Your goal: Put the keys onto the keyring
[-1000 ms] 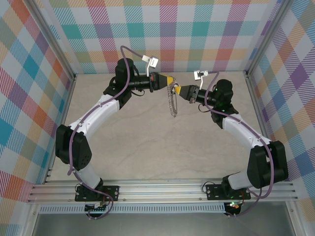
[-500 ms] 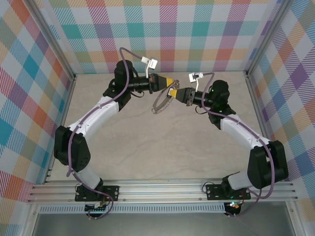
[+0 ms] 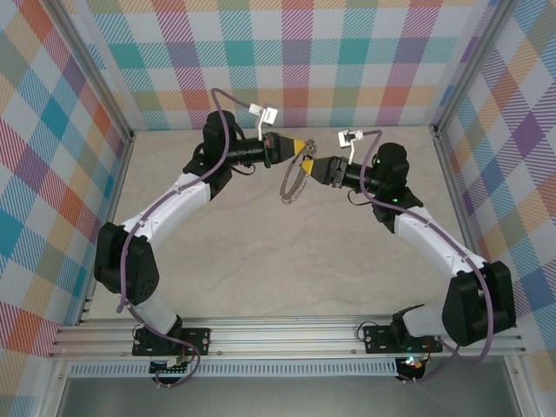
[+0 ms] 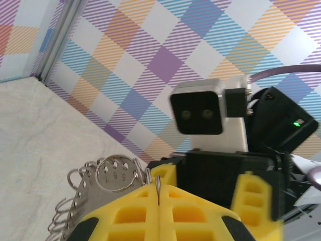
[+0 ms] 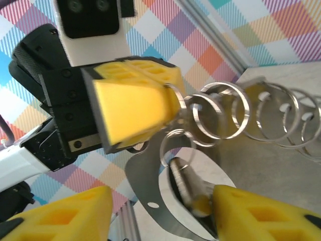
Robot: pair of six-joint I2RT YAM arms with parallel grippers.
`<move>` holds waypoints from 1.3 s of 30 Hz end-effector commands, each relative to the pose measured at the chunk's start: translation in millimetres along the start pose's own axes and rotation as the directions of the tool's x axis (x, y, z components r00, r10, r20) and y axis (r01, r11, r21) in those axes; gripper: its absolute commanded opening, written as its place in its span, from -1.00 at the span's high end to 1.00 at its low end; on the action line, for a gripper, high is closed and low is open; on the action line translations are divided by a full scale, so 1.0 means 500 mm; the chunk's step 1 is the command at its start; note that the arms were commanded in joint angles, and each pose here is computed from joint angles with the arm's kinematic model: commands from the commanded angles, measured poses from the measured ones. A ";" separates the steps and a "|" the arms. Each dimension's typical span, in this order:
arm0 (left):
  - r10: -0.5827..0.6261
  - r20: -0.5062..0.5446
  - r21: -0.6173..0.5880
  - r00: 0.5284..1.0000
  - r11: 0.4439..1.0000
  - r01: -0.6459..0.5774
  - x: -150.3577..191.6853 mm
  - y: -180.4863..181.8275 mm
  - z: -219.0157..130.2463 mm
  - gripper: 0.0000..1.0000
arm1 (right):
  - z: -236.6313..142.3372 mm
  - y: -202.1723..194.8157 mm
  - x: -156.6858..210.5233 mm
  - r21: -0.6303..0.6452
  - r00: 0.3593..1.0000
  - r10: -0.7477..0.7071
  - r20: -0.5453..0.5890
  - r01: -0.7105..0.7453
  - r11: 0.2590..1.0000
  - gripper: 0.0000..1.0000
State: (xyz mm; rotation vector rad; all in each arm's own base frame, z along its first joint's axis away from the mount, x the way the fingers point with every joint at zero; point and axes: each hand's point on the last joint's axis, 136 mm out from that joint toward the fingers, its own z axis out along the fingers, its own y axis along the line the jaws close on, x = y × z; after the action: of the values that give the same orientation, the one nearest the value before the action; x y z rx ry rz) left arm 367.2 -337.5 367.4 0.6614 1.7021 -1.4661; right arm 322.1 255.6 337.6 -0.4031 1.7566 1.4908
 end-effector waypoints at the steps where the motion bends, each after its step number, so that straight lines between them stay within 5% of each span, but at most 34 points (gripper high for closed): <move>1: 0.056 0.081 0.011 0.995 0.998 -0.057 -0.034 -0.041 -0.016 1.00 | -0.022 -0.014 0.012 0.079 1.000 0.009 0.016 -0.011 0.997 -0.22; 16: 0.086 0.108 -0.060 0.990 0.995 -0.080 -0.028 -0.052 -0.051 1.00 | -0.106 -0.036 0.044 0.317 0.999 0.022 0.041 -0.034 0.948 -0.75; 19: 0.102 0.116 -0.086 0.988 0.992 -0.092 -0.029 -0.052 -0.058 1.00 | -0.113 -0.041 0.046 0.350 0.999 0.029 0.042 -0.041 0.936 -0.99; 39: 0.169 0.140 -0.170 0.976 0.975 -0.144 -0.046 -0.056 -0.082 1.00 | -0.156 -0.054 0.008 0.497 0.995 0.011 0.101 -0.059 0.865 -0.99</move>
State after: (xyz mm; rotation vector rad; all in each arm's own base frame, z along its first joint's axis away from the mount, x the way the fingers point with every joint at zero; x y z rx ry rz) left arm 362.8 -305.7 377.1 0.5325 1.6836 -1.2531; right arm 305.9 180.4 306.1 -0.0252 2.0113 1.0325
